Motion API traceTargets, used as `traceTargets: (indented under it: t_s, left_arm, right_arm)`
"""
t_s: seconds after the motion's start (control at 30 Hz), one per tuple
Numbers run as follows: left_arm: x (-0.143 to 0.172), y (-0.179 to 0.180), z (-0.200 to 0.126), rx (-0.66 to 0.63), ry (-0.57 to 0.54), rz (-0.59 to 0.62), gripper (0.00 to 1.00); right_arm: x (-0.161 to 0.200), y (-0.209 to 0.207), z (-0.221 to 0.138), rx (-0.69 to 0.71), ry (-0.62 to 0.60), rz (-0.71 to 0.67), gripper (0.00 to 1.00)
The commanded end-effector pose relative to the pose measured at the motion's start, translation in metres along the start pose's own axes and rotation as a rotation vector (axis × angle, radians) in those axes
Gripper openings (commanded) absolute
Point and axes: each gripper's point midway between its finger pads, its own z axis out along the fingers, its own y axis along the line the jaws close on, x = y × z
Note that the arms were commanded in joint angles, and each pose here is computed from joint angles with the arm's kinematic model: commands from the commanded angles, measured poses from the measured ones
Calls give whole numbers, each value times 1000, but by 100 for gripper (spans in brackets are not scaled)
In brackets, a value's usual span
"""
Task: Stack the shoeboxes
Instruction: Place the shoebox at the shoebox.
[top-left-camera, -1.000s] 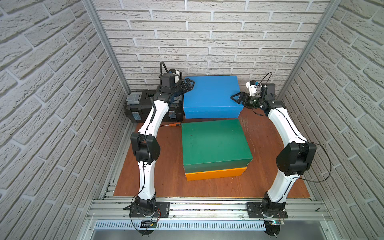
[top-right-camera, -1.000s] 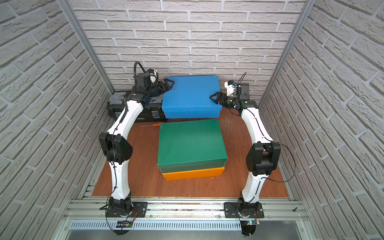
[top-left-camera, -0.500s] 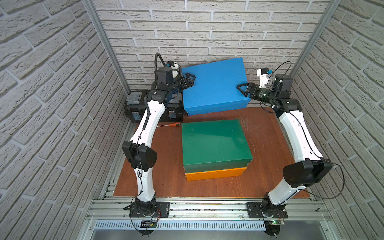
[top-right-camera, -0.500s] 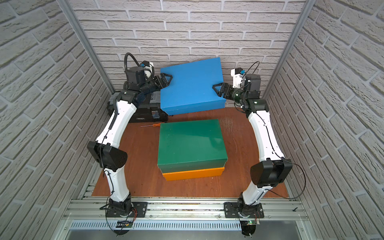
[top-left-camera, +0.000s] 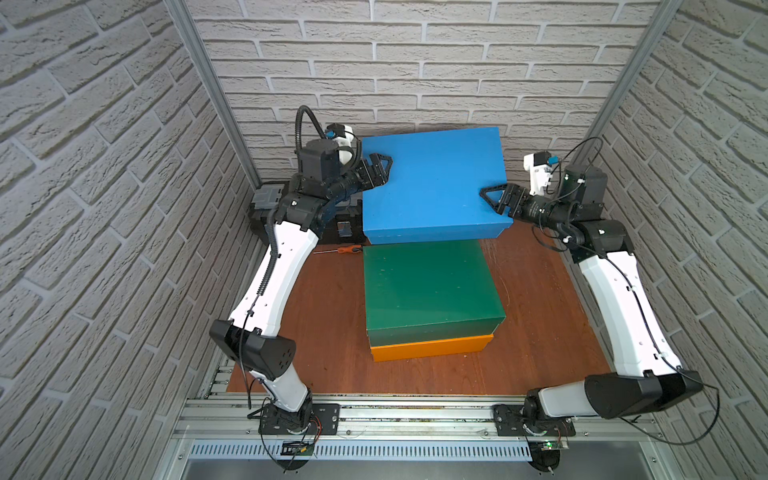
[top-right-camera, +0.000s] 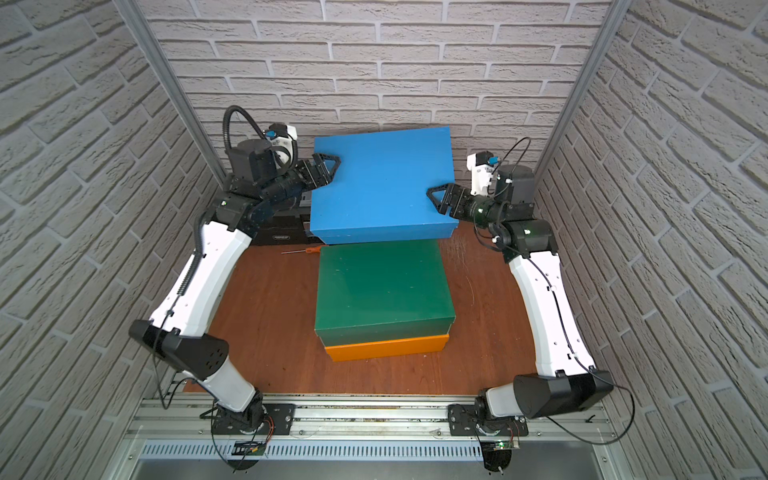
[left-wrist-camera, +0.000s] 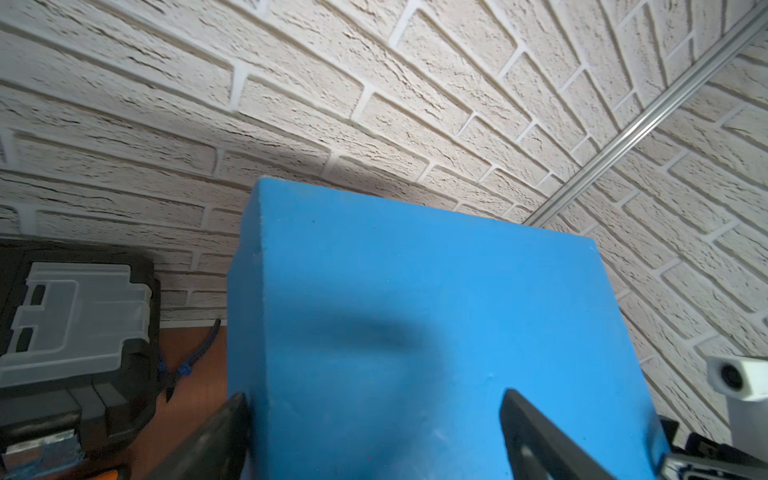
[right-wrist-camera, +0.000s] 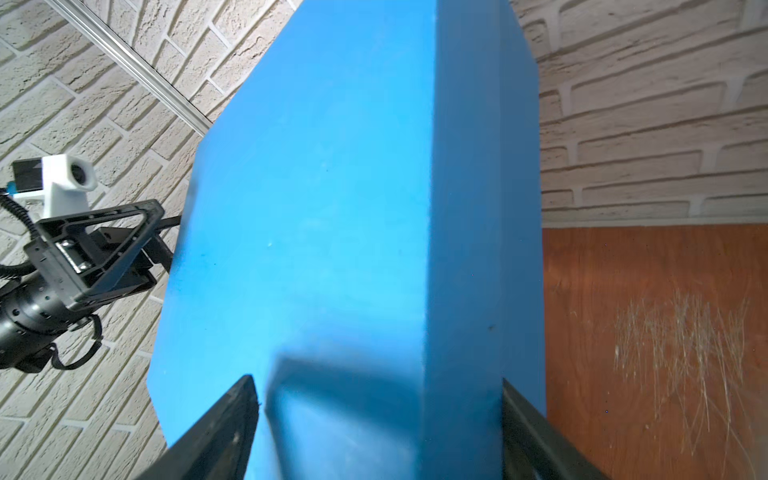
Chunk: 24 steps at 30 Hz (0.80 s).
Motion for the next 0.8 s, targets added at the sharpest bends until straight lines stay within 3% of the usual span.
traceTargets:
  t_s: [0.0,0.23,0.53,0.77]
  left_arm:
    - [30,-73,-26,252,78,21,93]
    - [60,-69,-64,213,99,15,92]
    - [94,-43,-81,110,137,-22,93]
    - [105,-11,-87,-2,123,1,98]
  right_arm:
    - [27,65,-21,-227,52,-27,84]
    - [63,65,-49,-197,97,22,83]
    - [91,51,-54,-159,152,80,85]
    - [95,31,-49,-55,183,24,96]
